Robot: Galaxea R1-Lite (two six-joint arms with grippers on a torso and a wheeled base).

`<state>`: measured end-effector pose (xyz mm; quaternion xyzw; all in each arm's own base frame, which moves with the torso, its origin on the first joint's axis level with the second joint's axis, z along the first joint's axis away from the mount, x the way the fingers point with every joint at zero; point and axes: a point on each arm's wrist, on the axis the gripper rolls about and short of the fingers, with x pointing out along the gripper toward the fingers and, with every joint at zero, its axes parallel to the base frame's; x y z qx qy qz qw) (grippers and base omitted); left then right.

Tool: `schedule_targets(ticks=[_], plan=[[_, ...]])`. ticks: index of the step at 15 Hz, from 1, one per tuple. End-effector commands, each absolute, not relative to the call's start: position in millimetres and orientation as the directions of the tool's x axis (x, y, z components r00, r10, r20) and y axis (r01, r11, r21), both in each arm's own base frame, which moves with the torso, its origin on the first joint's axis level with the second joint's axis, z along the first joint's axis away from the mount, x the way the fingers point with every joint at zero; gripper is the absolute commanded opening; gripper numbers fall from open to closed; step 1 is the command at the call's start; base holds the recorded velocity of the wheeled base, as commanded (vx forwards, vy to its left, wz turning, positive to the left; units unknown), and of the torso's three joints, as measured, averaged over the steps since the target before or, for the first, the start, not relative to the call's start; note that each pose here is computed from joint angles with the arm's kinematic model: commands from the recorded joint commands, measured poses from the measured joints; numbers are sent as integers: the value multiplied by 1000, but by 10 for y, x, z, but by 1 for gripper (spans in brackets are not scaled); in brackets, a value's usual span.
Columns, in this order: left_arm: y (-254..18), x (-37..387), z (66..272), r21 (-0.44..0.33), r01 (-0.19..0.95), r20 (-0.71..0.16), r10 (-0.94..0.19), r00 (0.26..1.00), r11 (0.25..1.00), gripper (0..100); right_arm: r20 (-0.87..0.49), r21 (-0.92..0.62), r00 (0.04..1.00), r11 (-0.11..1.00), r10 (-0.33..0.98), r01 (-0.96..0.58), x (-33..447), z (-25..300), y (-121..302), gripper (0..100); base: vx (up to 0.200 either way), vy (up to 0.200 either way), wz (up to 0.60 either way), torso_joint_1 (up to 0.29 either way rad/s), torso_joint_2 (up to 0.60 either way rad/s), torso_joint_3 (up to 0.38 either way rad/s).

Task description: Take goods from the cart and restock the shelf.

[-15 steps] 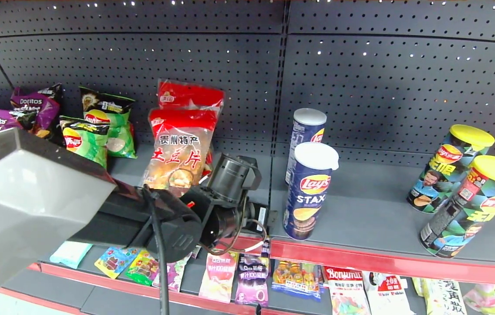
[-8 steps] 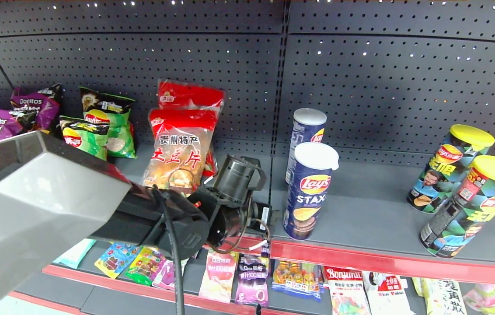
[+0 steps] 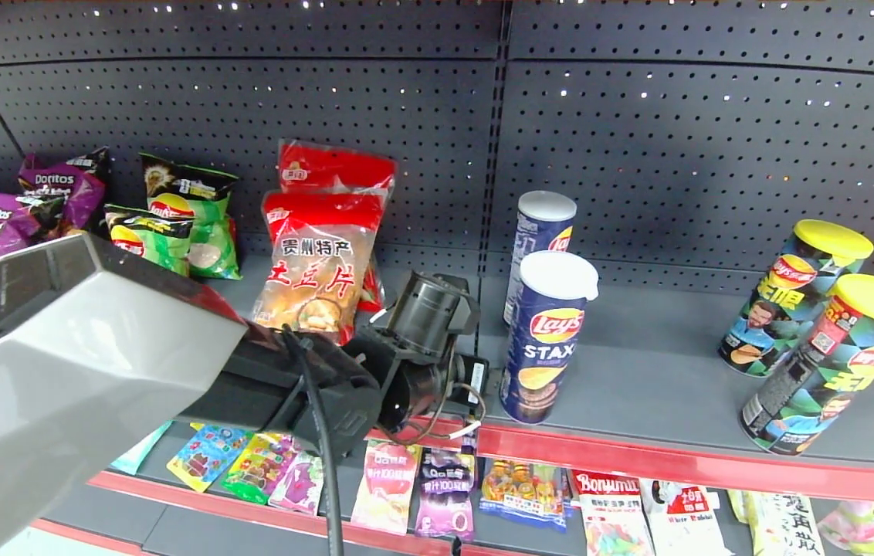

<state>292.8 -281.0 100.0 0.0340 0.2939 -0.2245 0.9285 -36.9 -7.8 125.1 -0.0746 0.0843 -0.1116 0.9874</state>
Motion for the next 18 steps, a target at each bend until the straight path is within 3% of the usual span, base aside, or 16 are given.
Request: schedule_targets(ticks=[1, 10, 14, 15, 17, 18], plan=[[-2816, 2923, 1003, -70, 438, -560, -399, 726, 896, 100, -151, -167, 961, 964, -233, 208, -367, 1253, -78, 100, 0, 0, 0, 0, 0, 0], [-2822, 2914, 1000, -67, 435, -559, -395, 729, 898, 100, -150, -165, 961, 964, -235, 210, -368, 1257, -79, 100, 0, 0, 0, 0, 0, 0], [-2643, 2826, 1105, -33, 386, -553, -338, 761, 922, 100, -151, -167, 961, 965, -230, 205, -366, 1258, -79, 100, 0, 0, 0, 0, 0, 0], [-2360, 2651, 1370, -37, 370, -522, -334, 785, 928, 100, -166, -169, 961, 966, -221, 193, -342, 1274, -76, 100, 0, 0, 0, 0, 0, 0], [-2001, 2412, 1667, -24, 358, -474, -326, 818, 933, 100, -204, -174, 955, 968, -217, 183, -270, 1316, -73, 100, 0, 0, 0, 0, 0, 0], [-1641, 2218, 1844, 43, 319, -426, -272, 863, 947, 100, -202, -169, 959, 972, -198, 165, -201, 1358, -66, 100, 0, 0, 0, 0, 0, 0]])
